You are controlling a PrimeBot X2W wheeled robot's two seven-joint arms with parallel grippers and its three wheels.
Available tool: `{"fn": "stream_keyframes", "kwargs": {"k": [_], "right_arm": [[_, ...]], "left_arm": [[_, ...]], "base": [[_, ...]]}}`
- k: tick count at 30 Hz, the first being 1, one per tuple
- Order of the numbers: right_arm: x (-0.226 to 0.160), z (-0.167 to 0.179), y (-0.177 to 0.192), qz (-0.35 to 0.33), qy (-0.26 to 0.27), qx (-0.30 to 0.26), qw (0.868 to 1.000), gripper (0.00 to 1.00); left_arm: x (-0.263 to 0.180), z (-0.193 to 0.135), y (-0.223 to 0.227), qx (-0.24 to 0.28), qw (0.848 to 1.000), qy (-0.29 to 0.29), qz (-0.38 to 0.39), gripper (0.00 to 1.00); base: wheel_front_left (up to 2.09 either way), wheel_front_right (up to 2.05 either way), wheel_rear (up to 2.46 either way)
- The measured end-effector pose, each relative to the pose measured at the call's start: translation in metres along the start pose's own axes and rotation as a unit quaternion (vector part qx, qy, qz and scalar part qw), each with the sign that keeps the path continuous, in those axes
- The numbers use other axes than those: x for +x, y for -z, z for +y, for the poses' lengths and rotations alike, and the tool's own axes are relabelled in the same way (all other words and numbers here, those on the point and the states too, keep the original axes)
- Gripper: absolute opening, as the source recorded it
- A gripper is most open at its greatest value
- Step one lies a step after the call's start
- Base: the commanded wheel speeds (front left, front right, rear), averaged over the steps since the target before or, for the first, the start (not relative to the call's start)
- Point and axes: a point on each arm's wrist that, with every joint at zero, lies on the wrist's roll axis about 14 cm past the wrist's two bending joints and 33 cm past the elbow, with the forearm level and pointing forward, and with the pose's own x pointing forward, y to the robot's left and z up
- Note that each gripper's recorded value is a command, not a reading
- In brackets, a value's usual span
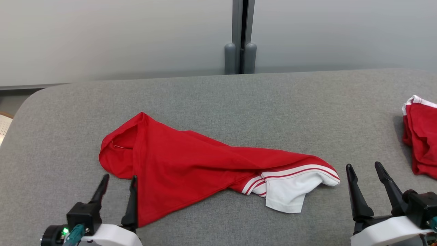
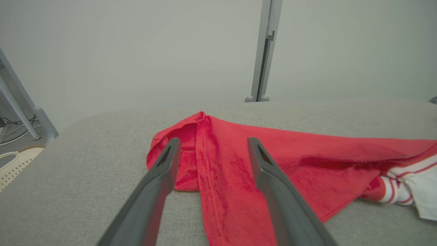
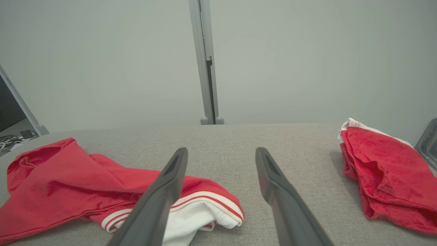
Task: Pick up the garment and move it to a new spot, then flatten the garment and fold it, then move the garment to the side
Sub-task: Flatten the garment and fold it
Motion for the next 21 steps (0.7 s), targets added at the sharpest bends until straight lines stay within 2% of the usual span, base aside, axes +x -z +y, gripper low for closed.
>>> {"fn": "stream_keyframes", "kwargs": {"k": [3, 7, 10, 11, 13, 18, 21], "right_arm": [[0.006, 0.005, 0.003, 0.006, -0.009, 0.002, 1.000, 1.00], [0.011, 0.008, 0.010, 0.018, -0.014, 0.006, 1.000, 1.00], [0.012, 0.004, 0.016, 0.024, -0.007, 0.010, 1.000, 1.00], [0.012, 0.001, 0.018, 0.027, -0.003, 0.012, 1.000, 1.00], [0.012, -0.003, 0.025, 0.037, 0.002, 0.014, 0.999, 1.00], [0.012, -0.003, 0.044, 0.067, 0.004, 0.019, 0.998, 1.00], [0.005, 0.010, 0.072, 0.114, -0.014, 0.026, 0.993, 1.00]], "left_arm": [[0.001, -0.004, 0.036, -0.011, 0.997, 0.012, 0.070, 1.00], [-0.009, -0.009, 0.095, -0.039, 0.983, 0.018, 0.177, 1.00], [-0.013, -0.014, 0.118, -0.059, 0.974, 0.022, 0.219, 1.00], [-0.013, -0.016, 0.123, -0.065, 0.972, 0.021, 0.227, 0.86], [-0.011, -0.019, 0.129, -0.069, 0.969, 0.026, 0.234, 0.01], [-0.004, -0.017, 0.135, -0.068, 0.969, 0.027, 0.237, 0.00], [-0.002, -0.017, 0.137, -0.068, 0.969, 0.027, 0.237, 0.00]], "base": [[0.00, 0.00, 0.00], [0.00, 0.00, 0.00], [0.00, 0.00, 0.00], [0.00, 0.00, 0.00], [0.00, 0.00, 0.00], [0.00, 0.00, 0.00], [0.00, 0.00, 0.00]]}}
